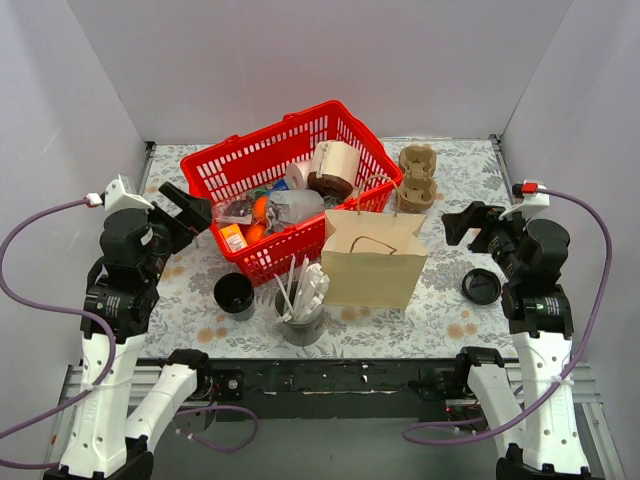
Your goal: Pack the takeout coffee
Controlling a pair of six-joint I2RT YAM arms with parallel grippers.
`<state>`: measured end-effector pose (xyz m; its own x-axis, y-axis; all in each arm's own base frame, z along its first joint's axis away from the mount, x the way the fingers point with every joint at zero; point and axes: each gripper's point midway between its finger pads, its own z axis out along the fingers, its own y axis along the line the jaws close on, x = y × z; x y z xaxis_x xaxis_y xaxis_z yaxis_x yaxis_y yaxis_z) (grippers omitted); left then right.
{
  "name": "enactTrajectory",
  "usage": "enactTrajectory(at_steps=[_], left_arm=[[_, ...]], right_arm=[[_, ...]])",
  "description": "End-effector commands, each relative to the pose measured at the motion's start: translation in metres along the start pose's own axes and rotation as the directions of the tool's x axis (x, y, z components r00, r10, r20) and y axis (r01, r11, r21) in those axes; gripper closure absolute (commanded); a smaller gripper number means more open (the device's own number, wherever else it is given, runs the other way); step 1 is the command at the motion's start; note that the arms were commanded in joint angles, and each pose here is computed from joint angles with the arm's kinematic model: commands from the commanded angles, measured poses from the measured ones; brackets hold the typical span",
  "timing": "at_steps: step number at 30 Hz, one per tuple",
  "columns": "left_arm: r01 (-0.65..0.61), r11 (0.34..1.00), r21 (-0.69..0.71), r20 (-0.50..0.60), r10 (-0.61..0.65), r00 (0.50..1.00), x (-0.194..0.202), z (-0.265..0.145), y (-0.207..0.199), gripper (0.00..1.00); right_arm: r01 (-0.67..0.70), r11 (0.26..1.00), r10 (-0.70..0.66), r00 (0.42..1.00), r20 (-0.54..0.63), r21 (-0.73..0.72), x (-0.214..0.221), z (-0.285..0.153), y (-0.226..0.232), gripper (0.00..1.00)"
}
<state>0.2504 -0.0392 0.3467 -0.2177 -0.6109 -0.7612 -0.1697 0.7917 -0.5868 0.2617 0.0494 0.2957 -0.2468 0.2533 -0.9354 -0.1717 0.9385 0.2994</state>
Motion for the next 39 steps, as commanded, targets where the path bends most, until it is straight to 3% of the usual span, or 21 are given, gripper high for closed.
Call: enactTrajectory(at_steps=[1, 11, 18, 23, 25, 26, 27, 29, 32, 33, 35, 39], left_arm=[[0.002, 1.0, -0.004, 0.017, -0.002, 1.0, -0.003, -0.005, 0.001, 0.02], [0.014, 1.0, 0.0, -0.033, -0.014, 0.999, 0.013, 0.002, 0.004, 0.02], [0.082, 0.991, 0.102, -0.213, -0.058, 0.975, 0.063, 0.019, -0.006, 0.02], [0.105, 0.994, 0.007, -0.224, -0.1, 0.969, 0.078, 0.045, 0.013, 0.04], [0.096, 0.994, -0.057, -0.222, -0.106, 0.969, 0.083, 0.058, 0.025, 0.13], [0.097, 0.992, -0.082, -0.218, -0.113, 0.969, 0.084, 0.063, 0.029, 0.36], [0.1, 0.989, -0.106, -0.213, -0.121, 0.969, 0.085, 0.067, 0.032, 0.43], [0.095, 0.981, -0.167, -0.187, -0.126, 0.974, 0.084, 0.08, 0.043, 0.67], [0.108, 0.954, -0.279, -0.105, -0.142, 0.984, 0.072, 0.098, 0.059, 0.86], [0.126, 0.939, -0.32, -0.064, -0.154, 0.986, 0.066, 0.102, 0.065, 1.0], [0.11, 0.918, -0.381, 0.024, -0.109, 0.994, 0.043, 0.107, 0.072, 1.0], [-0.001, 0.931, -0.365, 0.073, 0.03, 0.997, 0.013, 0.135, 0.07, 1.0]], right_arm=[[0.012, 1.0, -0.011, 0.999, 0.031, -0.028, -0.011, -0.003, 0.007, 0.02], [0.015, 1.0, -0.014, 0.999, 0.04, -0.023, -0.006, -0.003, 0.004, 0.02], [0.02, 0.999, -0.02, 1.0, 0.018, -0.043, 0.003, 0.004, 0.004, 0.02], [0.025, 0.999, -0.025, 1.0, -0.005, -0.034, 0.012, 0.008, 0.0, 0.02], [0.03, 0.999, -0.03, 1.0, -0.006, -0.018, 0.013, 0.009, -0.004, 0.02], [0.03, 0.999, -0.03, 1.0, -0.009, -0.011, 0.014, 0.01, -0.006, 0.02], [0.034, 0.999, -0.034, 0.999, -0.013, -0.009, 0.016, 0.011, -0.007, 0.02], [0.033, 0.999, -0.033, 0.999, -0.015, -0.005, 0.018, 0.013, -0.008, 0.02], [0.034, 0.999, -0.034, 0.999, -0.028, -0.004, 0.021, 0.017, -0.01, 0.03], [0.034, 0.999, -0.034, 0.999, -0.033, 0.001, 0.021, 0.018, -0.011, 0.03], [0.029, 1.0, -0.029, 0.998, -0.051, 0.0, 0.025, 0.022, -0.012, 0.03], [0.027, 1.0, -0.028, 0.997, -0.074, -0.006, 0.028, 0.025, -0.012, 0.04]])
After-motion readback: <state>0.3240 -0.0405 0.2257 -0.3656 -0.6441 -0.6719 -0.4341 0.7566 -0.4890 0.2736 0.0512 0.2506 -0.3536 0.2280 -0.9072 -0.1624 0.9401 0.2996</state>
